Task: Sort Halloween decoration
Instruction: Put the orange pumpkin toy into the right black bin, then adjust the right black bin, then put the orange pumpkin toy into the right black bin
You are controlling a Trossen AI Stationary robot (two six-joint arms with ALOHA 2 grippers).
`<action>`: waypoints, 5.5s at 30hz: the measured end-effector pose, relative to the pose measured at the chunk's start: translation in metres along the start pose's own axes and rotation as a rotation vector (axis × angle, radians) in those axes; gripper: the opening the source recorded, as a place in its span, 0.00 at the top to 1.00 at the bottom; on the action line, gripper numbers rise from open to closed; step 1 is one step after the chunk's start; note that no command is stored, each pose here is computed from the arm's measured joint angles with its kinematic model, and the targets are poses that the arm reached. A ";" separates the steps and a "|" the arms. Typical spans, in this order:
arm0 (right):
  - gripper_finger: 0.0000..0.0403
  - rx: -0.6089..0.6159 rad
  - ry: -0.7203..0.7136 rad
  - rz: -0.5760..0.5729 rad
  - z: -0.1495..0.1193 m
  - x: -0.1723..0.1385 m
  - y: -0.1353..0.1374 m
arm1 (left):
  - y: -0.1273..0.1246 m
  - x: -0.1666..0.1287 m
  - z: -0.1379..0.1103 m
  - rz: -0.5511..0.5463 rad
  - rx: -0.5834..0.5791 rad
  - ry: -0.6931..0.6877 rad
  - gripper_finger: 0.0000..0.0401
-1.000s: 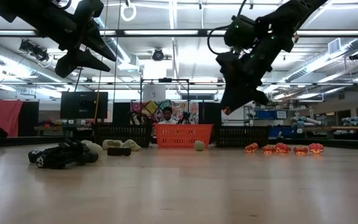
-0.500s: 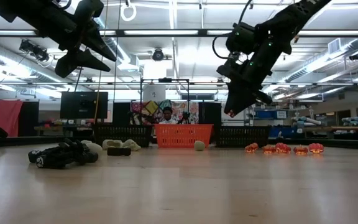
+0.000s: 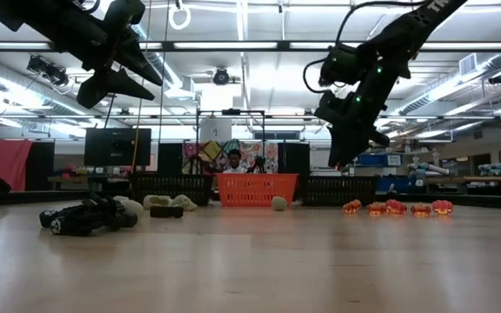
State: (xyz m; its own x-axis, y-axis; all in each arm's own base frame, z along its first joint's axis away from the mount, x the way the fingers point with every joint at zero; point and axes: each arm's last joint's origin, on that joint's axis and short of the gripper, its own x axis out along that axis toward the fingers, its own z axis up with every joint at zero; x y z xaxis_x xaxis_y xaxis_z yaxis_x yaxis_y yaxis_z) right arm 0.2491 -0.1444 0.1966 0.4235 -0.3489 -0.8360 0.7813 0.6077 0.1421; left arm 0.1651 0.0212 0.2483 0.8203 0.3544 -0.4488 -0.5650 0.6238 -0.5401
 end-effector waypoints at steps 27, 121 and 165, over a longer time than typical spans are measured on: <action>0.63 -0.027 0.137 0.032 -0.008 0.021 -0.006 | 0.000 0.000 0.000 0.005 0.004 -0.006 0.61; 0.59 -0.558 0.225 0.112 -0.112 -0.025 0.037 | 0.000 0.000 0.000 0.008 0.027 -0.009 0.61; 0.64 -0.447 0.117 0.136 -0.142 0.001 0.019 | 0.000 0.000 0.000 0.007 0.019 -0.009 0.61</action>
State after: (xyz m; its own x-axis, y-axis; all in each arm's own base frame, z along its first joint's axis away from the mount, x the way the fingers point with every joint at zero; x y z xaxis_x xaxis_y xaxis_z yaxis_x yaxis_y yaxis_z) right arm 0.1994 -0.0317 0.1234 0.4339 -0.1782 -0.8832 0.4383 0.8982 0.0342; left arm 0.1649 0.0215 0.2485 0.8170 0.3649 -0.4466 -0.5693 0.6340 -0.5234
